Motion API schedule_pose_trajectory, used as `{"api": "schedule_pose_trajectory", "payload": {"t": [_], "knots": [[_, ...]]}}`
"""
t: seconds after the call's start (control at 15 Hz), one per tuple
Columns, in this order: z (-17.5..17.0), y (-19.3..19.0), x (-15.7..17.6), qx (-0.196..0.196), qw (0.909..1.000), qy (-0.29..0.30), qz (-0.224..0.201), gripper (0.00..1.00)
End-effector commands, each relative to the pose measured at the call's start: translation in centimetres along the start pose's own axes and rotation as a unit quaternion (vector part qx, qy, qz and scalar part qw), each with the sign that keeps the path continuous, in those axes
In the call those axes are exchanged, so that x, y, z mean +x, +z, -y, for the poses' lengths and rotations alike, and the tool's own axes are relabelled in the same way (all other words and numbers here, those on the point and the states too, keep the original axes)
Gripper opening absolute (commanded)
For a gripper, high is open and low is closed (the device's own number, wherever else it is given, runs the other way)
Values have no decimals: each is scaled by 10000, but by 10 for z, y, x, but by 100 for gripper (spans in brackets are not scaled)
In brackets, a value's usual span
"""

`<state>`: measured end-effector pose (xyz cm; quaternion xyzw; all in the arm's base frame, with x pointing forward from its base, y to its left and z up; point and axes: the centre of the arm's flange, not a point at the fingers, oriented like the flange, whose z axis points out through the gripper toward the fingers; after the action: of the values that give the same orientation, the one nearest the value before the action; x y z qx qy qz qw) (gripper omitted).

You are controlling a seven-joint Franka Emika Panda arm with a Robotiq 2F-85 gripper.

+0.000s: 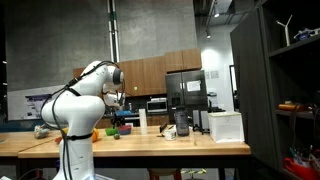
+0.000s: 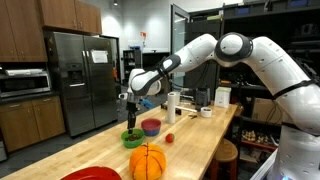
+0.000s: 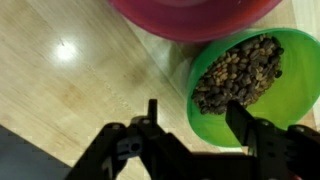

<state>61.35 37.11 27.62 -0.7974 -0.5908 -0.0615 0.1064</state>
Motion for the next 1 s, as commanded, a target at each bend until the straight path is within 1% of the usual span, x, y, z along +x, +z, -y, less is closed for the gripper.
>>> {"api": "schedule_pose_trajectory", "payload": {"t": [0.0, 0.33, 0.4, 0.67, 0.93], "knots": [[-10, 0, 5, -19, 9999, -116, 93, 40], [-10, -5, 3, -63, 9999, -66, 121, 2], [-10, -7, 3, -69, 9999, -35, 141, 0], [-10, -13, 0, -108, 9996, 175, 182, 1], [-18, -22, -9, -155, 9981, 560, 187, 1]]}}
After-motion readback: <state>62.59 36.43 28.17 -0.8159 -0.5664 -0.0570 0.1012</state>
